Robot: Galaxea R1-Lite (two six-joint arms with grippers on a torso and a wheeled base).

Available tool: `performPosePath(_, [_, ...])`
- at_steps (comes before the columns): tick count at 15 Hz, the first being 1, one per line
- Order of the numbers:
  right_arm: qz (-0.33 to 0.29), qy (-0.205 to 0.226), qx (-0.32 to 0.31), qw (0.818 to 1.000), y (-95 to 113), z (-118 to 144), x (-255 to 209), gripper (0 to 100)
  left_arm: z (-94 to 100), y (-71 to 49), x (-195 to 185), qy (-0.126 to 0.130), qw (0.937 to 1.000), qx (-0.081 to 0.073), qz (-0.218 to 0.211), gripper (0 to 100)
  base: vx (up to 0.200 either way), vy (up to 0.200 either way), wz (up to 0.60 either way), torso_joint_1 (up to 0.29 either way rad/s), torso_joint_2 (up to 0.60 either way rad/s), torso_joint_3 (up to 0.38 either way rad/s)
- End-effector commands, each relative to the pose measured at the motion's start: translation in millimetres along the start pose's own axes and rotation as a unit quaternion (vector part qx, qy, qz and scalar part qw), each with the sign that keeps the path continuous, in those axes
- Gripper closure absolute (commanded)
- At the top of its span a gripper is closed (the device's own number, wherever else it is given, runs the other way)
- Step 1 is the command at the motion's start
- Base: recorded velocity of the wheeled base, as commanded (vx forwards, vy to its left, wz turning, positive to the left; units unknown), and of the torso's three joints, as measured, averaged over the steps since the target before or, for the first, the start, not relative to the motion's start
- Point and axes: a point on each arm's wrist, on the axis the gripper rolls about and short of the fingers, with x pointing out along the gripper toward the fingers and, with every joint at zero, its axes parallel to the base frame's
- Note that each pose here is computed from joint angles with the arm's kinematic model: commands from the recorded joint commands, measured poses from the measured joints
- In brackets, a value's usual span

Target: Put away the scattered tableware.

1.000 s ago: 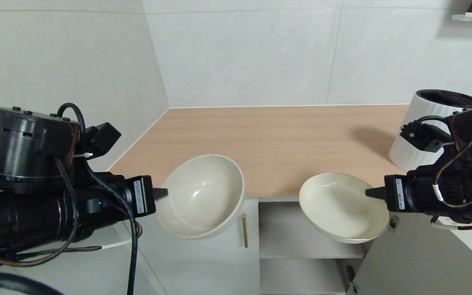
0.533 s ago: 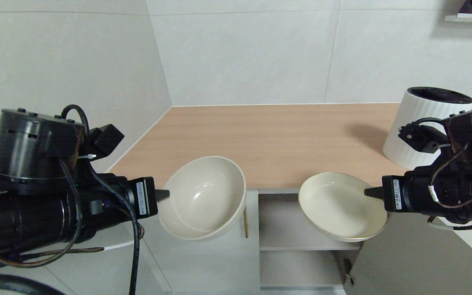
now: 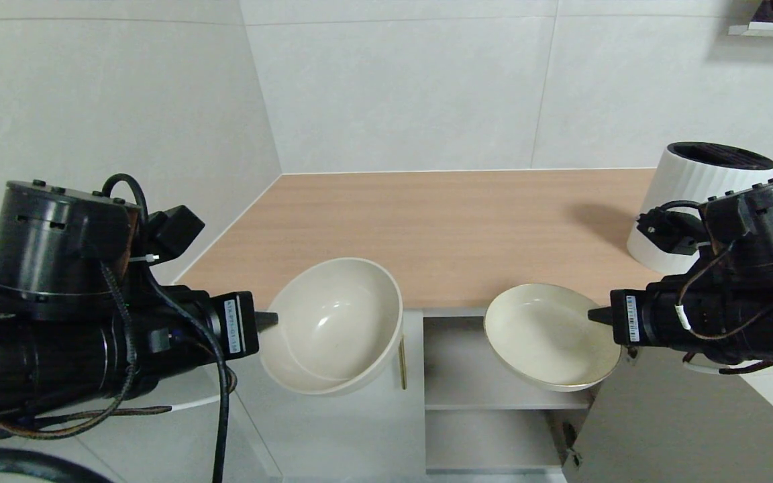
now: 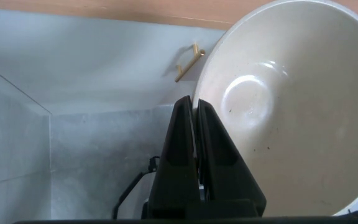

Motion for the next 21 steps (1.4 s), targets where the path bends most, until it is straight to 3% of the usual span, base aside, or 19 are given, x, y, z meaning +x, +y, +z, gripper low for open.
performPosePath(1, [-0.004, 0.008, 0.0, 1.0, -0.6, -2.8, 6.4, 100, -0.3, 0.4, 0.9, 0.001, 1.0, 0.0, 0.001, 100, 0.0, 0.0, 0.0, 0.0, 0.0, 0.0])
performPosePath(6, [-0.007, 0.007, -0.001, 1.0, -0.7, -2.6, 6.8, 100, -0.3, 0.1, 0.4, 0.001, 1.0, 0.0, 0.0, 100, 0.0, 0.0, 0.0, -0.119, 0.29, 0.17])
performPosePath(21, [-0.01, 0.015, -0.002, 1.0, -0.9, -4.5, 11.7, 100, -0.5, 0.1, 0.9, 0.002, 1.0, 0.0, 0.001, 100, 0.0, 0.0, 0.0, -0.158, 0.46, 0.301])
